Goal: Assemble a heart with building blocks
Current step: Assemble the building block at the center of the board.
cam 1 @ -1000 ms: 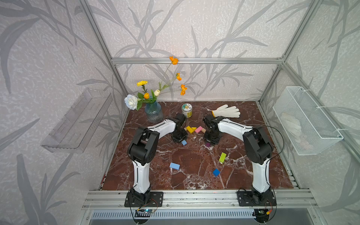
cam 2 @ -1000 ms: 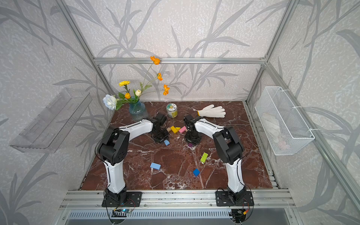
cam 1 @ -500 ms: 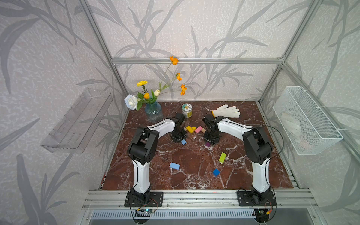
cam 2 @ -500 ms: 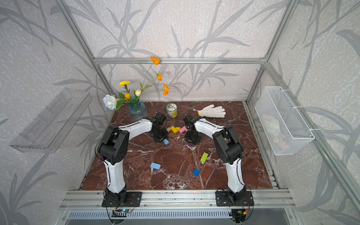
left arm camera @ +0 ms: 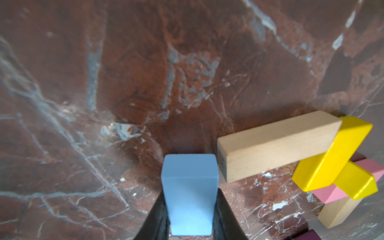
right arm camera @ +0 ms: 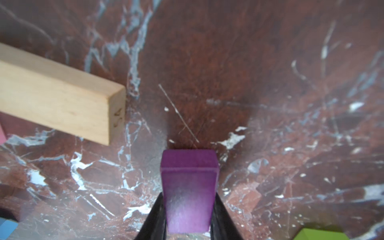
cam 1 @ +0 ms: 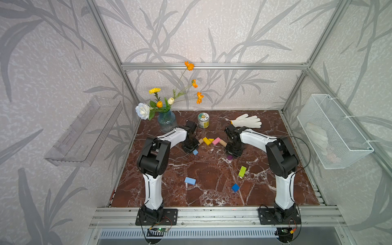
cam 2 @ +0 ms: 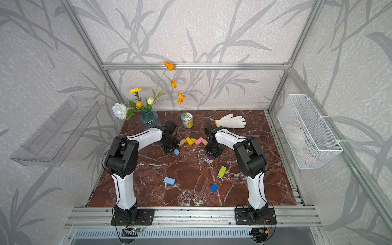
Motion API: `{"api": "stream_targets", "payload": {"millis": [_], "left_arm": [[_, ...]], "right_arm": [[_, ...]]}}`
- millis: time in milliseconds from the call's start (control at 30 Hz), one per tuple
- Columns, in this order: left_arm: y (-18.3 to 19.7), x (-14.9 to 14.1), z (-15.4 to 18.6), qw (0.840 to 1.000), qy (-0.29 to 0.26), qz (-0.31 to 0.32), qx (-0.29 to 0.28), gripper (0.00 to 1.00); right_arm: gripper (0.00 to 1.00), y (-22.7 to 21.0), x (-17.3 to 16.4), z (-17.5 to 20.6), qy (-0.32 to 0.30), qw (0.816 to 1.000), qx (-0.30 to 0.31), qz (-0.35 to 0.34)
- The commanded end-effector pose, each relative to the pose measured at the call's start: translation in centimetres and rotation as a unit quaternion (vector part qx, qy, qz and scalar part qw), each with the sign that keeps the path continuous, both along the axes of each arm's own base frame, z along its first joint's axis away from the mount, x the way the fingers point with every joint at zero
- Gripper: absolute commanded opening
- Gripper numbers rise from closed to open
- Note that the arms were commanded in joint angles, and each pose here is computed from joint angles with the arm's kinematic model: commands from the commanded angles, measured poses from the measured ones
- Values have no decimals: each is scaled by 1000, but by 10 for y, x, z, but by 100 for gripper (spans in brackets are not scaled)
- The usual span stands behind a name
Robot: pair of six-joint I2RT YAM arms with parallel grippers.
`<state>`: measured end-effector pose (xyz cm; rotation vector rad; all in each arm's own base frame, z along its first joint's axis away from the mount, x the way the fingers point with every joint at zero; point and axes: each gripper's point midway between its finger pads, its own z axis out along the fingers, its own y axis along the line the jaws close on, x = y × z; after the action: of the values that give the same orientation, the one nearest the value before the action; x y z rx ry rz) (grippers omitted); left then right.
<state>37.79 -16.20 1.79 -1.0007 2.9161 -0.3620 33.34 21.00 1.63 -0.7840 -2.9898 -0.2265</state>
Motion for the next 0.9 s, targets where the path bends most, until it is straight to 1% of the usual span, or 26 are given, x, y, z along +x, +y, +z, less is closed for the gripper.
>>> {"api": "stream_targets", "payload": {"millis": [0,500,867], "left_arm": [[33,-32,-53,994,80,5,76,18],[31,-38,-67,992,99,2,76,17],[27,-41,-68,991,110,-2,75,17]], "right_arm": [[0,-12,0,0,3,1000,-16,-8],[0,-6,16,1,-3,1000,-9,-1],[0,-2,16,-6,4,1000,-6,0]]}}
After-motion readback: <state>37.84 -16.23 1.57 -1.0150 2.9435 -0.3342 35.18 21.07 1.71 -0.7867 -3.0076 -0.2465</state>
